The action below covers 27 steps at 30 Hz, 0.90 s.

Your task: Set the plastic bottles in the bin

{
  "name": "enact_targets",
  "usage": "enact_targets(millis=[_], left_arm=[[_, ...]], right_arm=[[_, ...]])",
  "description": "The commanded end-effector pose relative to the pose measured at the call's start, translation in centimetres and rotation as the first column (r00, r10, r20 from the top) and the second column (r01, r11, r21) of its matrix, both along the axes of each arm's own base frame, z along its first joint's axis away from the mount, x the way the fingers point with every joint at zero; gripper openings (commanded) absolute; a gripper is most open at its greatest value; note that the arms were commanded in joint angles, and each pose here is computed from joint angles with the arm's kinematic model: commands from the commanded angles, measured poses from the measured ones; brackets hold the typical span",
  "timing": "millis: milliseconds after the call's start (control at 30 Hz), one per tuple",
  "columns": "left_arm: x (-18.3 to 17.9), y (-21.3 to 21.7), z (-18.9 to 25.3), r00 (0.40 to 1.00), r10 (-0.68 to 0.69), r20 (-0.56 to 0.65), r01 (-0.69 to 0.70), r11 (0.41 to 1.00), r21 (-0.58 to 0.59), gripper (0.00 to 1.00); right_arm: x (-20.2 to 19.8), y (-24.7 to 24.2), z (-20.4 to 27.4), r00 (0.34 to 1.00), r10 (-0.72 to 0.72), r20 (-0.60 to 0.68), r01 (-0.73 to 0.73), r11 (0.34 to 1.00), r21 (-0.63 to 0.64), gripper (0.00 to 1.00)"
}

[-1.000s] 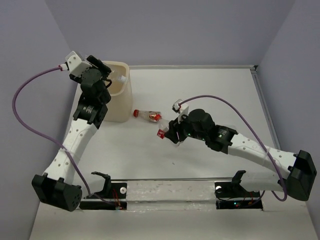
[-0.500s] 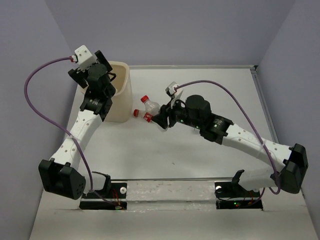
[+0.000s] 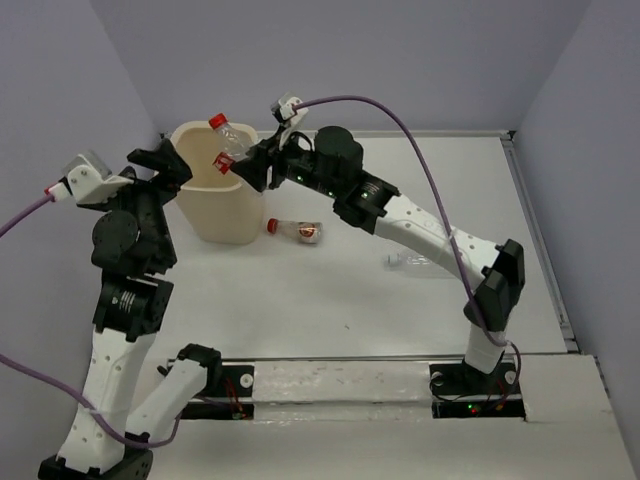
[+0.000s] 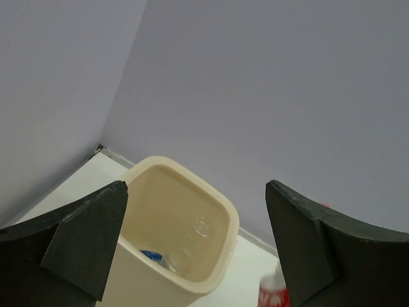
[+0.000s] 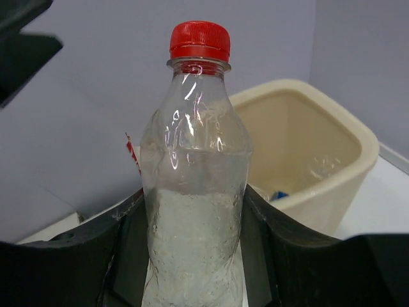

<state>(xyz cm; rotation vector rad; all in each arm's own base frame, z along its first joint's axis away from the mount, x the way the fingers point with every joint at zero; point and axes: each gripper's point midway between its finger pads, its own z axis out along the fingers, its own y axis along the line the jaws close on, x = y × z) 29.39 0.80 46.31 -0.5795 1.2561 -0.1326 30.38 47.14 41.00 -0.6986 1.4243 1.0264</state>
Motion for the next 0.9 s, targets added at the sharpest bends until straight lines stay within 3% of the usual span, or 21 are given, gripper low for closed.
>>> enact_targets(millis=[0, 33, 67, 100, 167, 200, 267, 333, 400, 433, 533, 600, 800, 867], left_arm=[[-1.6, -0.3, -4.5, 0.997, -0.047, -0.069, 0.046, 0.999, -0.026, 0.99], [-2.5, 0.1, -5.7, 0.996, -0.041, -0.078, 0.038, 0.999, -0.031, 0.99], [-3.0, 0.3, -6.2, 0.996, -0.036, -0.078, 0.033, 0.999, -0.037, 0.99], [-3.4, 0.4, -6.7, 0.996, -0.035, -0.078, 0.032, 0.999, -0.04, 0.99], [-4.5, 0.7, -7.9, 0.996, -0.035, -0.086, 0.031, 0.998, -0.05, 0.99], [-4.6, 0.7, -8.7, 0.994, -0.042, -0.102, 0.037, 0.998, -0.049, 0.99], [-5.4, 0.7, -8.9, 0.994, -0.053, -0.094, 0.047, 0.997, -0.061, 0.99], [-5.7, 0.6, -9.7, 0.992, -0.06, -0.113, 0.053, 0.996, -0.066, 0.99], [-6.3, 0.4, -9.7, 0.992, -0.082, -0.097, 0.074, 0.994, -0.087, 0.99], [-6.5, 0.2, -9.9, 0.99, -0.101, -0.099, 0.092, 0.991, -0.093, 0.99], [-6.9, -0.4, -10.5, 0.983, -0.14, -0.115, 0.127, 0.985, -0.116, 0.99], [-7.0, -0.9, -11.1, 0.978, -0.165, -0.131, 0.149, 0.981, -0.124, 0.99], [-6.9, -2.1, -12.1, 0.964, -0.231, -0.135, 0.208, 0.964, -0.166, 0.99], [-6.6, -2.5, -12.0, 0.959, -0.248, -0.135, 0.224, 0.96, -0.171, 0.99]], right_arm=[[1.9, 3.8, 4.3, 0.994, 0.021, 0.105, -0.033, 0.993, 0.116, 0.23], [2.1, 4.0, 6.8, 0.989, 0.013, 0.145, -0.038, 0.985, 0.168, 0.23], [3.4, 5.5, 4.9, 0.991, 0.006, 0.133, -0.027, 0.988, 0.154, 0.23], [3.2, 5.1, 7.0, 0.987, -0.001, 0.16, -0.03, 0.981, 0.191, 0.23], [4.7, 6.8, 7.0, 0.984, -0.018, 0.178, -0.022, 0.975, 0.222, 0.23], [5.9, 8.4, 4.5, 0.986, -0.019, 0.163, -0.015, 0.979, 0.204, 0.24], [6.7, 8.8, 6.1, 0.982, -0.05, 0.181, 0.0, 0.965, 0.263, 0.23], [7.8, 9.9, 4.7, 0.982, -0.061, 0.181, 0.006, 0.957, 0.291, 0.25], [8.1, 10.2, 4.8, 0.974, -0.077, 0.212, 0.006, 0.949, 0.315, 0.39], [8.5, 10.5, 4.3, 0.969, -0.086, 0.23, 0.009, 0.948, 0.317, 0.61], [8.9, 10.6, 3.4, 0.965, -0.102, 0.241, 0.029, 0.957, 0.289, 0.83], [8.6, 10.3, 3.2, 0.966, -0.094, 0.24, 0.026, 0.963, 0.269, 0.89], [6.0, 6.8, 7.4, 0.954, -0.101, 0.281, 0.023, 0.963, 0.27, 0.89], [5.7, 6.0, 4.8, 0.959, -0.096, 0.265, 0.044, 0.98, 0.193, 0.86]])
